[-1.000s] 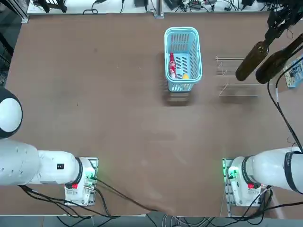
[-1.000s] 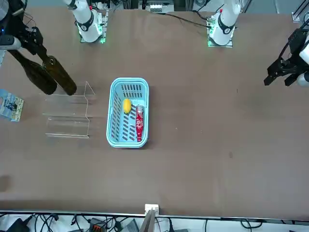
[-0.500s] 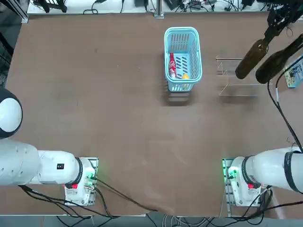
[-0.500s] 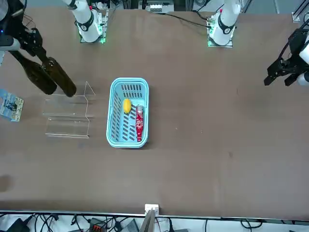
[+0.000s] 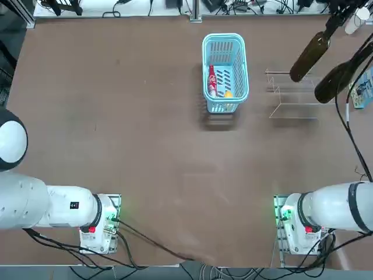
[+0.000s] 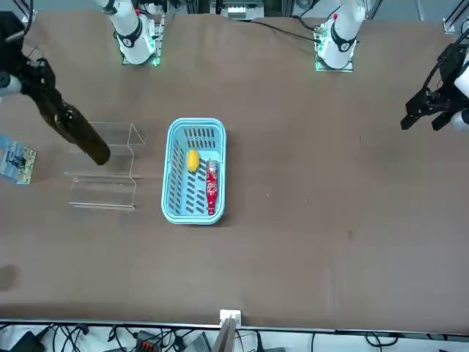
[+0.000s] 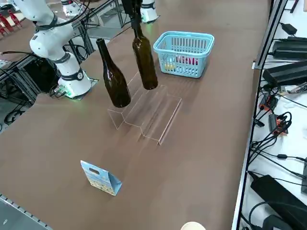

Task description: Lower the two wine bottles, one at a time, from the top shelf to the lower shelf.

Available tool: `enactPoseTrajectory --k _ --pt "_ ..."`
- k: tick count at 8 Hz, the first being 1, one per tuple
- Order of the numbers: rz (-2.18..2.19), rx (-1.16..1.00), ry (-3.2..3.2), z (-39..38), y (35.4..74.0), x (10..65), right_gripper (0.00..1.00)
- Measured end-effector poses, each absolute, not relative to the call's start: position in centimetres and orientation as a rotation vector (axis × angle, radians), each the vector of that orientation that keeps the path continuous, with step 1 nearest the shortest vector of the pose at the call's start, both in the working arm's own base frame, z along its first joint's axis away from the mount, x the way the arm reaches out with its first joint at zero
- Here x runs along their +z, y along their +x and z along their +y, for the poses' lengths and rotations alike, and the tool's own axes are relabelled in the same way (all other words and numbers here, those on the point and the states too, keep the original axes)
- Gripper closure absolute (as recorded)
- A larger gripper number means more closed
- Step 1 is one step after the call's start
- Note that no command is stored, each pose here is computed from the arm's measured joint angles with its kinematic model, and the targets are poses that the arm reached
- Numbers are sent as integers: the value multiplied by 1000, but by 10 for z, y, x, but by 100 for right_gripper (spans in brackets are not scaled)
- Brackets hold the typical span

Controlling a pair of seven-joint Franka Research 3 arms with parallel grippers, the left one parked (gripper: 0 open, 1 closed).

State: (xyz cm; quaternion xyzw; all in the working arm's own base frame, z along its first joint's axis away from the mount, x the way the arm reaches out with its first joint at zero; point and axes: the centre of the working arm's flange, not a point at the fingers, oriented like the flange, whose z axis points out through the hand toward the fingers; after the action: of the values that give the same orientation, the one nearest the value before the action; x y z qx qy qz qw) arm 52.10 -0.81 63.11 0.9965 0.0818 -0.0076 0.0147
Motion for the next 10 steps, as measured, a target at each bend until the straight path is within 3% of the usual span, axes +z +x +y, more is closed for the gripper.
enactPoseTrajectory --k 5,10 --pt "372 57 3066 -6 572 630 62" --pt "429 62 3046 3 609 583 62"
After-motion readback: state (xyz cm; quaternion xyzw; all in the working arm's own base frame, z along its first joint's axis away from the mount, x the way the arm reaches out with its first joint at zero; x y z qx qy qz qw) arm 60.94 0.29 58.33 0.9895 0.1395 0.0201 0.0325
